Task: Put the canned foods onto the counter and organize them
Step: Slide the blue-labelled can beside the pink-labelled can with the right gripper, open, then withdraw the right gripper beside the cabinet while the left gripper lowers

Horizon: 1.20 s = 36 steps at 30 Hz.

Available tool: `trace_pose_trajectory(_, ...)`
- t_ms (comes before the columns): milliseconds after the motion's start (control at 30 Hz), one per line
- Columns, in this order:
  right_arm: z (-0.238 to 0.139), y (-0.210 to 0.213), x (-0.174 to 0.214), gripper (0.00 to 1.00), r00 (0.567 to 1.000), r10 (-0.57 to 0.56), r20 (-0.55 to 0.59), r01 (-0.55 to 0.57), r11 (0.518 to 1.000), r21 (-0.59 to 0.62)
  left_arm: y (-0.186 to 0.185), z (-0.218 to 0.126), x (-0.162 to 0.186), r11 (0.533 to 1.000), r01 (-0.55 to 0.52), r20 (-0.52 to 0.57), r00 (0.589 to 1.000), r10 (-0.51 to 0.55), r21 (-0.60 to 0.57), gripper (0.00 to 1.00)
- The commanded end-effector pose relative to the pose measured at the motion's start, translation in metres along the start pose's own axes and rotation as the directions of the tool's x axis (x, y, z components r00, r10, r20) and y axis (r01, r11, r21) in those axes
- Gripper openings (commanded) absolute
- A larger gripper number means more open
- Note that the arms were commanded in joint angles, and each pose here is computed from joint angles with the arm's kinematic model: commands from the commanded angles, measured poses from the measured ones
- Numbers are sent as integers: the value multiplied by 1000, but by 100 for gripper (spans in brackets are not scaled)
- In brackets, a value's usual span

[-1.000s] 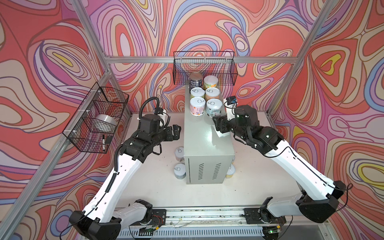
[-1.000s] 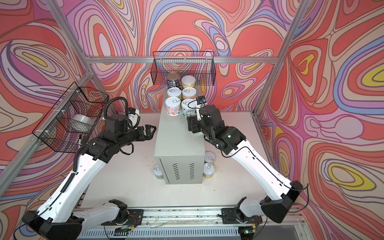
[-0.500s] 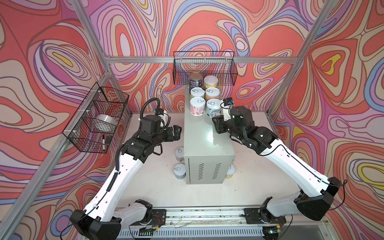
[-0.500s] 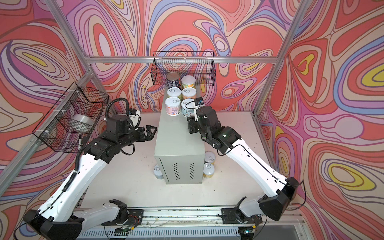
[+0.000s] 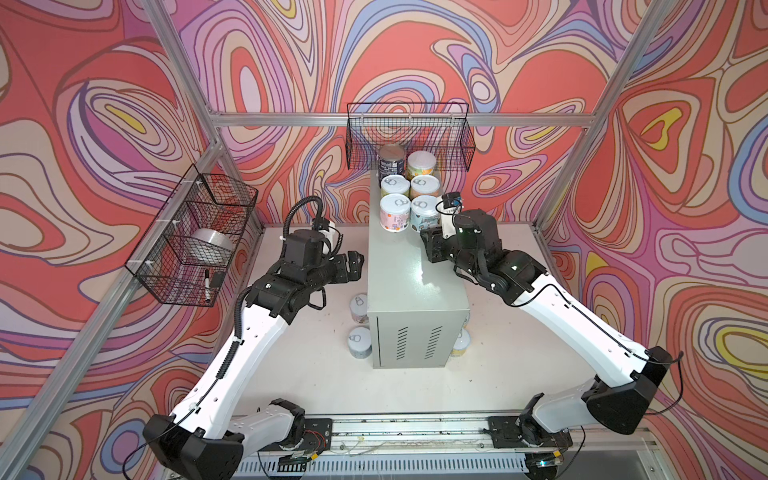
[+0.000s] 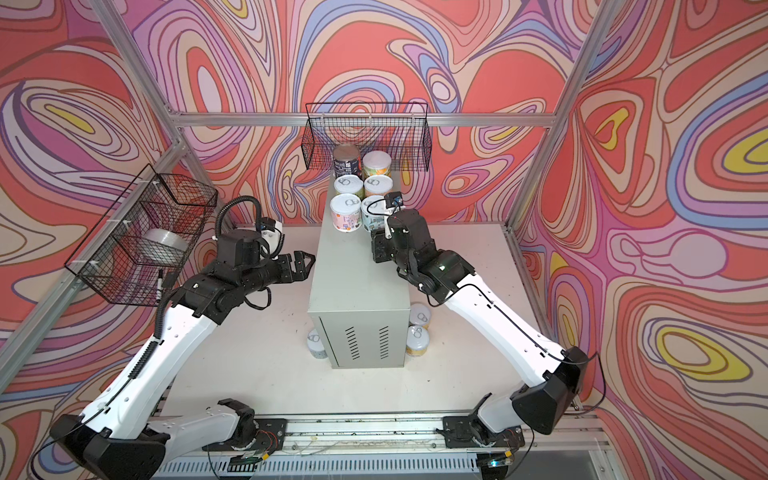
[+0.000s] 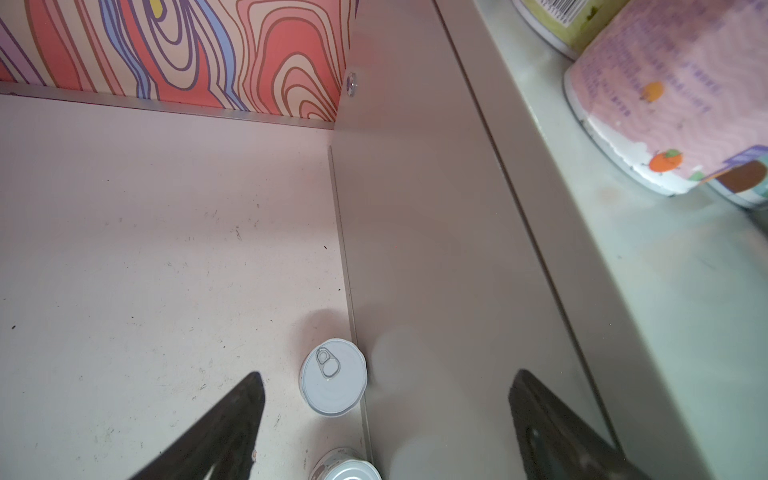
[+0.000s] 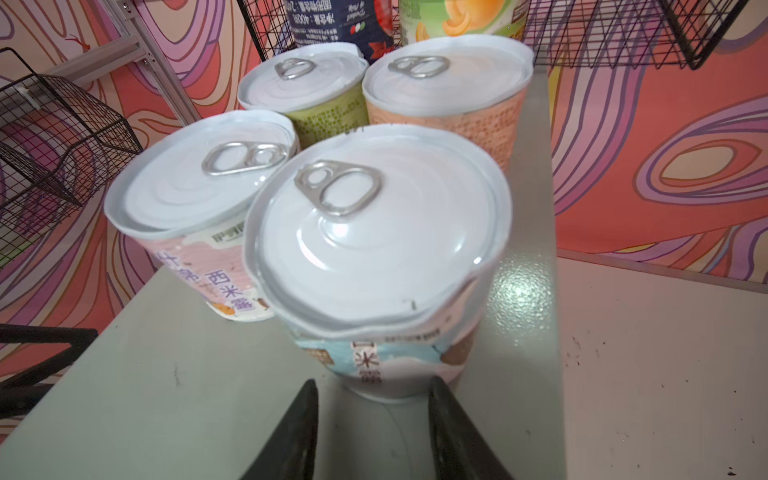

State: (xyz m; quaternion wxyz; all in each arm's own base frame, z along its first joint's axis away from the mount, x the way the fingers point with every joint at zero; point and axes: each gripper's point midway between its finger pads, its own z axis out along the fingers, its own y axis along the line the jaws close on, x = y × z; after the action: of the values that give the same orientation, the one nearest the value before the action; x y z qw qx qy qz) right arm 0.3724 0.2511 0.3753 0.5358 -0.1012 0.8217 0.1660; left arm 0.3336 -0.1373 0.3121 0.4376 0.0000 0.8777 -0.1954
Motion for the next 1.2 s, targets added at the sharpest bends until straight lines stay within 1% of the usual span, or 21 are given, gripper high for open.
trace_pose_trajectory(0, 5, -9, 7, 44, 1000, 12, -21, -11, 999, 38, 6, 2, 0, 1000, 1, 13, 1000, -1, -18, 93)
trace_pose_trajectory(200, 6, -13, 8, 51, 999, 37, -19, -36, 997, 61, 7, 5, 3, 1000, -5, -4, 1000, 5, -22, 96)
trace_pose_trajectory(367, 2, -21, 7, 52, 999, 46, -9, -44, 994, 104, 13, 4, 6, 999, -3, -7, 1000, 3, -51, 100)
trace_pose_trajectory(500, -6, -29, 1, 53, 999, 45, 3, -45, 988, 145, 21, 4, 8, 996, 4, -11, 1000, -5, -93, 100)
trace_pose_trajectory(567, -14, -37, -3, 56, 998, 53, 21, -56, 982, 181, 26, 4, 10, 992, 10, -10, 1000, -11, -122, 100)
trace_pose_trajectory(667, -33, -40, -12, 58, 998, 52, 38, -58, 981, 184, 31, 1, 12, 990, -6, -3, 1000, 6, -141, 100)
trace_pose_trajectory(733, -54, -44, -18, 61, 996, 65, 67, -76, 982, 175, 33, -4, 15, 991, -14, 14, 1000, 16, -135, 100)
trace_pose_trajectory(800, -75, -52, -19, 66, 994, 78, 77, -92, 977, 192, 35, -11, 20, 990, 9, 32, 999, -5, -138, 100)
trace_pose_trajectory(833, -86, -58, -17, 69, 994, 82, 70, -95, 973, 213, 37, -15, 23, 990, 27, 32, 999, -23, -140, 100)
trace_pose_trajectory(900, -105, -71, -8, 72, 994, 95, 47, -104, 961, 258, 39, -22, 36, 987, 59, -11, 998, -61, -148, 100)
trace_pose_trajectory(967, -121, -85, 7, 76, 993, 116, 16, -116, 943, 311, 40, -28, 51, 987, 63, -73, 995, -75, -149, 100)
trace_pose_trajectory(1000, -128, -92, 15, 78, 992, 126, 6, -120, 933, 338, 42, -29, 59, 986, 67, -87, 993, -81, -152, 100)
trace_pose_trajectory(1067, -139, -105, 35, 81, 989, 146, -27, -124, 913, 388, 48, -34, 75, 985, 75, -99, 991, -91, -154, 100)
trace_pose_trajectory(1167, -144, -117, 68, 84, 980, 183, -84, -130, 893, 431, 57, -44, 93, 983, 94, -80, 991, -107, -157, 100)
